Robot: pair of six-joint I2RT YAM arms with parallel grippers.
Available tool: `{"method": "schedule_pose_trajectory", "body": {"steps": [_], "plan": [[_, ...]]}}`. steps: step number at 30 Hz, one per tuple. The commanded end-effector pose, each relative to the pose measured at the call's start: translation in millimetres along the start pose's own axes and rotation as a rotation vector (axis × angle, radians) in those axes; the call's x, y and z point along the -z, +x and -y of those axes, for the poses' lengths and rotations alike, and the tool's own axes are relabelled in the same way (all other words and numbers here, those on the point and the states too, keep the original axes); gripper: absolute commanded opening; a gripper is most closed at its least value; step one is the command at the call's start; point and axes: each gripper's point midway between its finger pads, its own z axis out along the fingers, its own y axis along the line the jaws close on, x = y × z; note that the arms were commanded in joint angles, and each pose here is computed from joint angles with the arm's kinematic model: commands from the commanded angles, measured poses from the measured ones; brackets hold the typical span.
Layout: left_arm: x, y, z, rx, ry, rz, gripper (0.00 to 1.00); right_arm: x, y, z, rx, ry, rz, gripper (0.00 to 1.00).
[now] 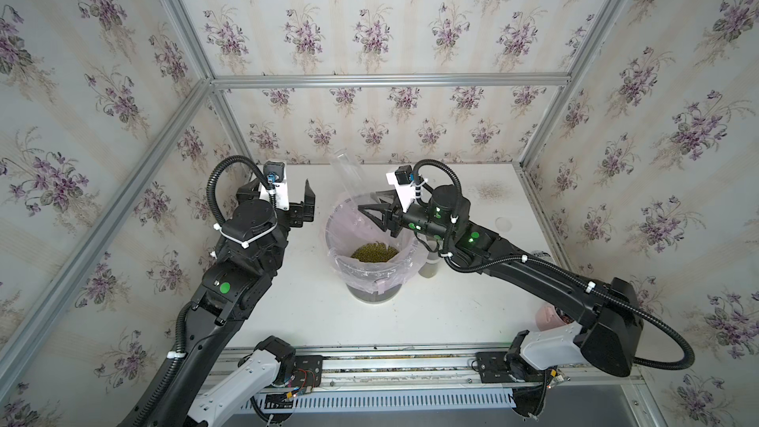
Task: Empty moldy mung beans from jars
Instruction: Pour the moldy mung beans from the jar into the trash bin.
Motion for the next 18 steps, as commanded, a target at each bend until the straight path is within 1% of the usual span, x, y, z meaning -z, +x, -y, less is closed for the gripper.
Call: {"method": "schedule_pose_trajectory", "body": {"steps": [1,2,3,4,6,7,8,9,10,13,14,15,16,17,18], "plan": [[2,-7,-2,0.022,-0.004,0.023,1.00,-15,-2,6,0.010,0.027,-0.052,0.23],[1,-7,-3,0.021,-0.010,0.022,1.00,-10,-1,0,0.005,-0.006,-0.034,0.23],[2,-6,-3,0.022,-0.010,0.022,1.00,-1,-8,-7,0.005,-0.035,0.031,0.23],[2,-6,-3,0.022,-0.008,0.022,1.00,6,-19,-8,0.005,-0.030,0.090,0.23],[3,-6,-3,0.017,-0.006,0.024,1.00,-9,-8,4,0.023,0.022,-0.002,0.22],[3,-6,-4,0.017,-0.012,0.023,1.00,-10,-9,4,0.014,0.028,-0.037,0.22],[3,-6,-5,0.017,-0.015,0.022,1.00,-1,-22,-7,0.020,-0.016,0.024,0.22],[2,-6,-4,0.018,-0.013,0.022,1.00,10,-28,-14,0.021,-0.045,0.085,0.22],[3,-6,-4,0.018,-0.009,0.024,1.00,14,-31,-13,0.012,-0.037,0.124,0.22],[2,-7,-3,0.018,-0.009,0.024,1.00,-13,-13,4,0.022,0.031,-0.042,0.21],[1,-6,-3,0.020,-0.010,0.022,1.00,-8,-16,-4,0.018,-0.010,-0.020,0.21],[1,-7,-3,0.023,-0.008,0.024,1.00,1,-23,-13,0.018,-0.045,0.049,0.21],[1,-7,-2,0.024,-0.002,0.025,1.00,6,-27,-13,0.011,-0.042,0.091,0.21],[1,-7,-2,0.021,-0.001,0.024,1.00,-2,-20,-6,0.018,-0.013,0.042,0.21],[1,-7,-2,0.019,-0.004,0.024,1.00,-13,-8,2,0.017,0.013,-0.033,0.21]]}}
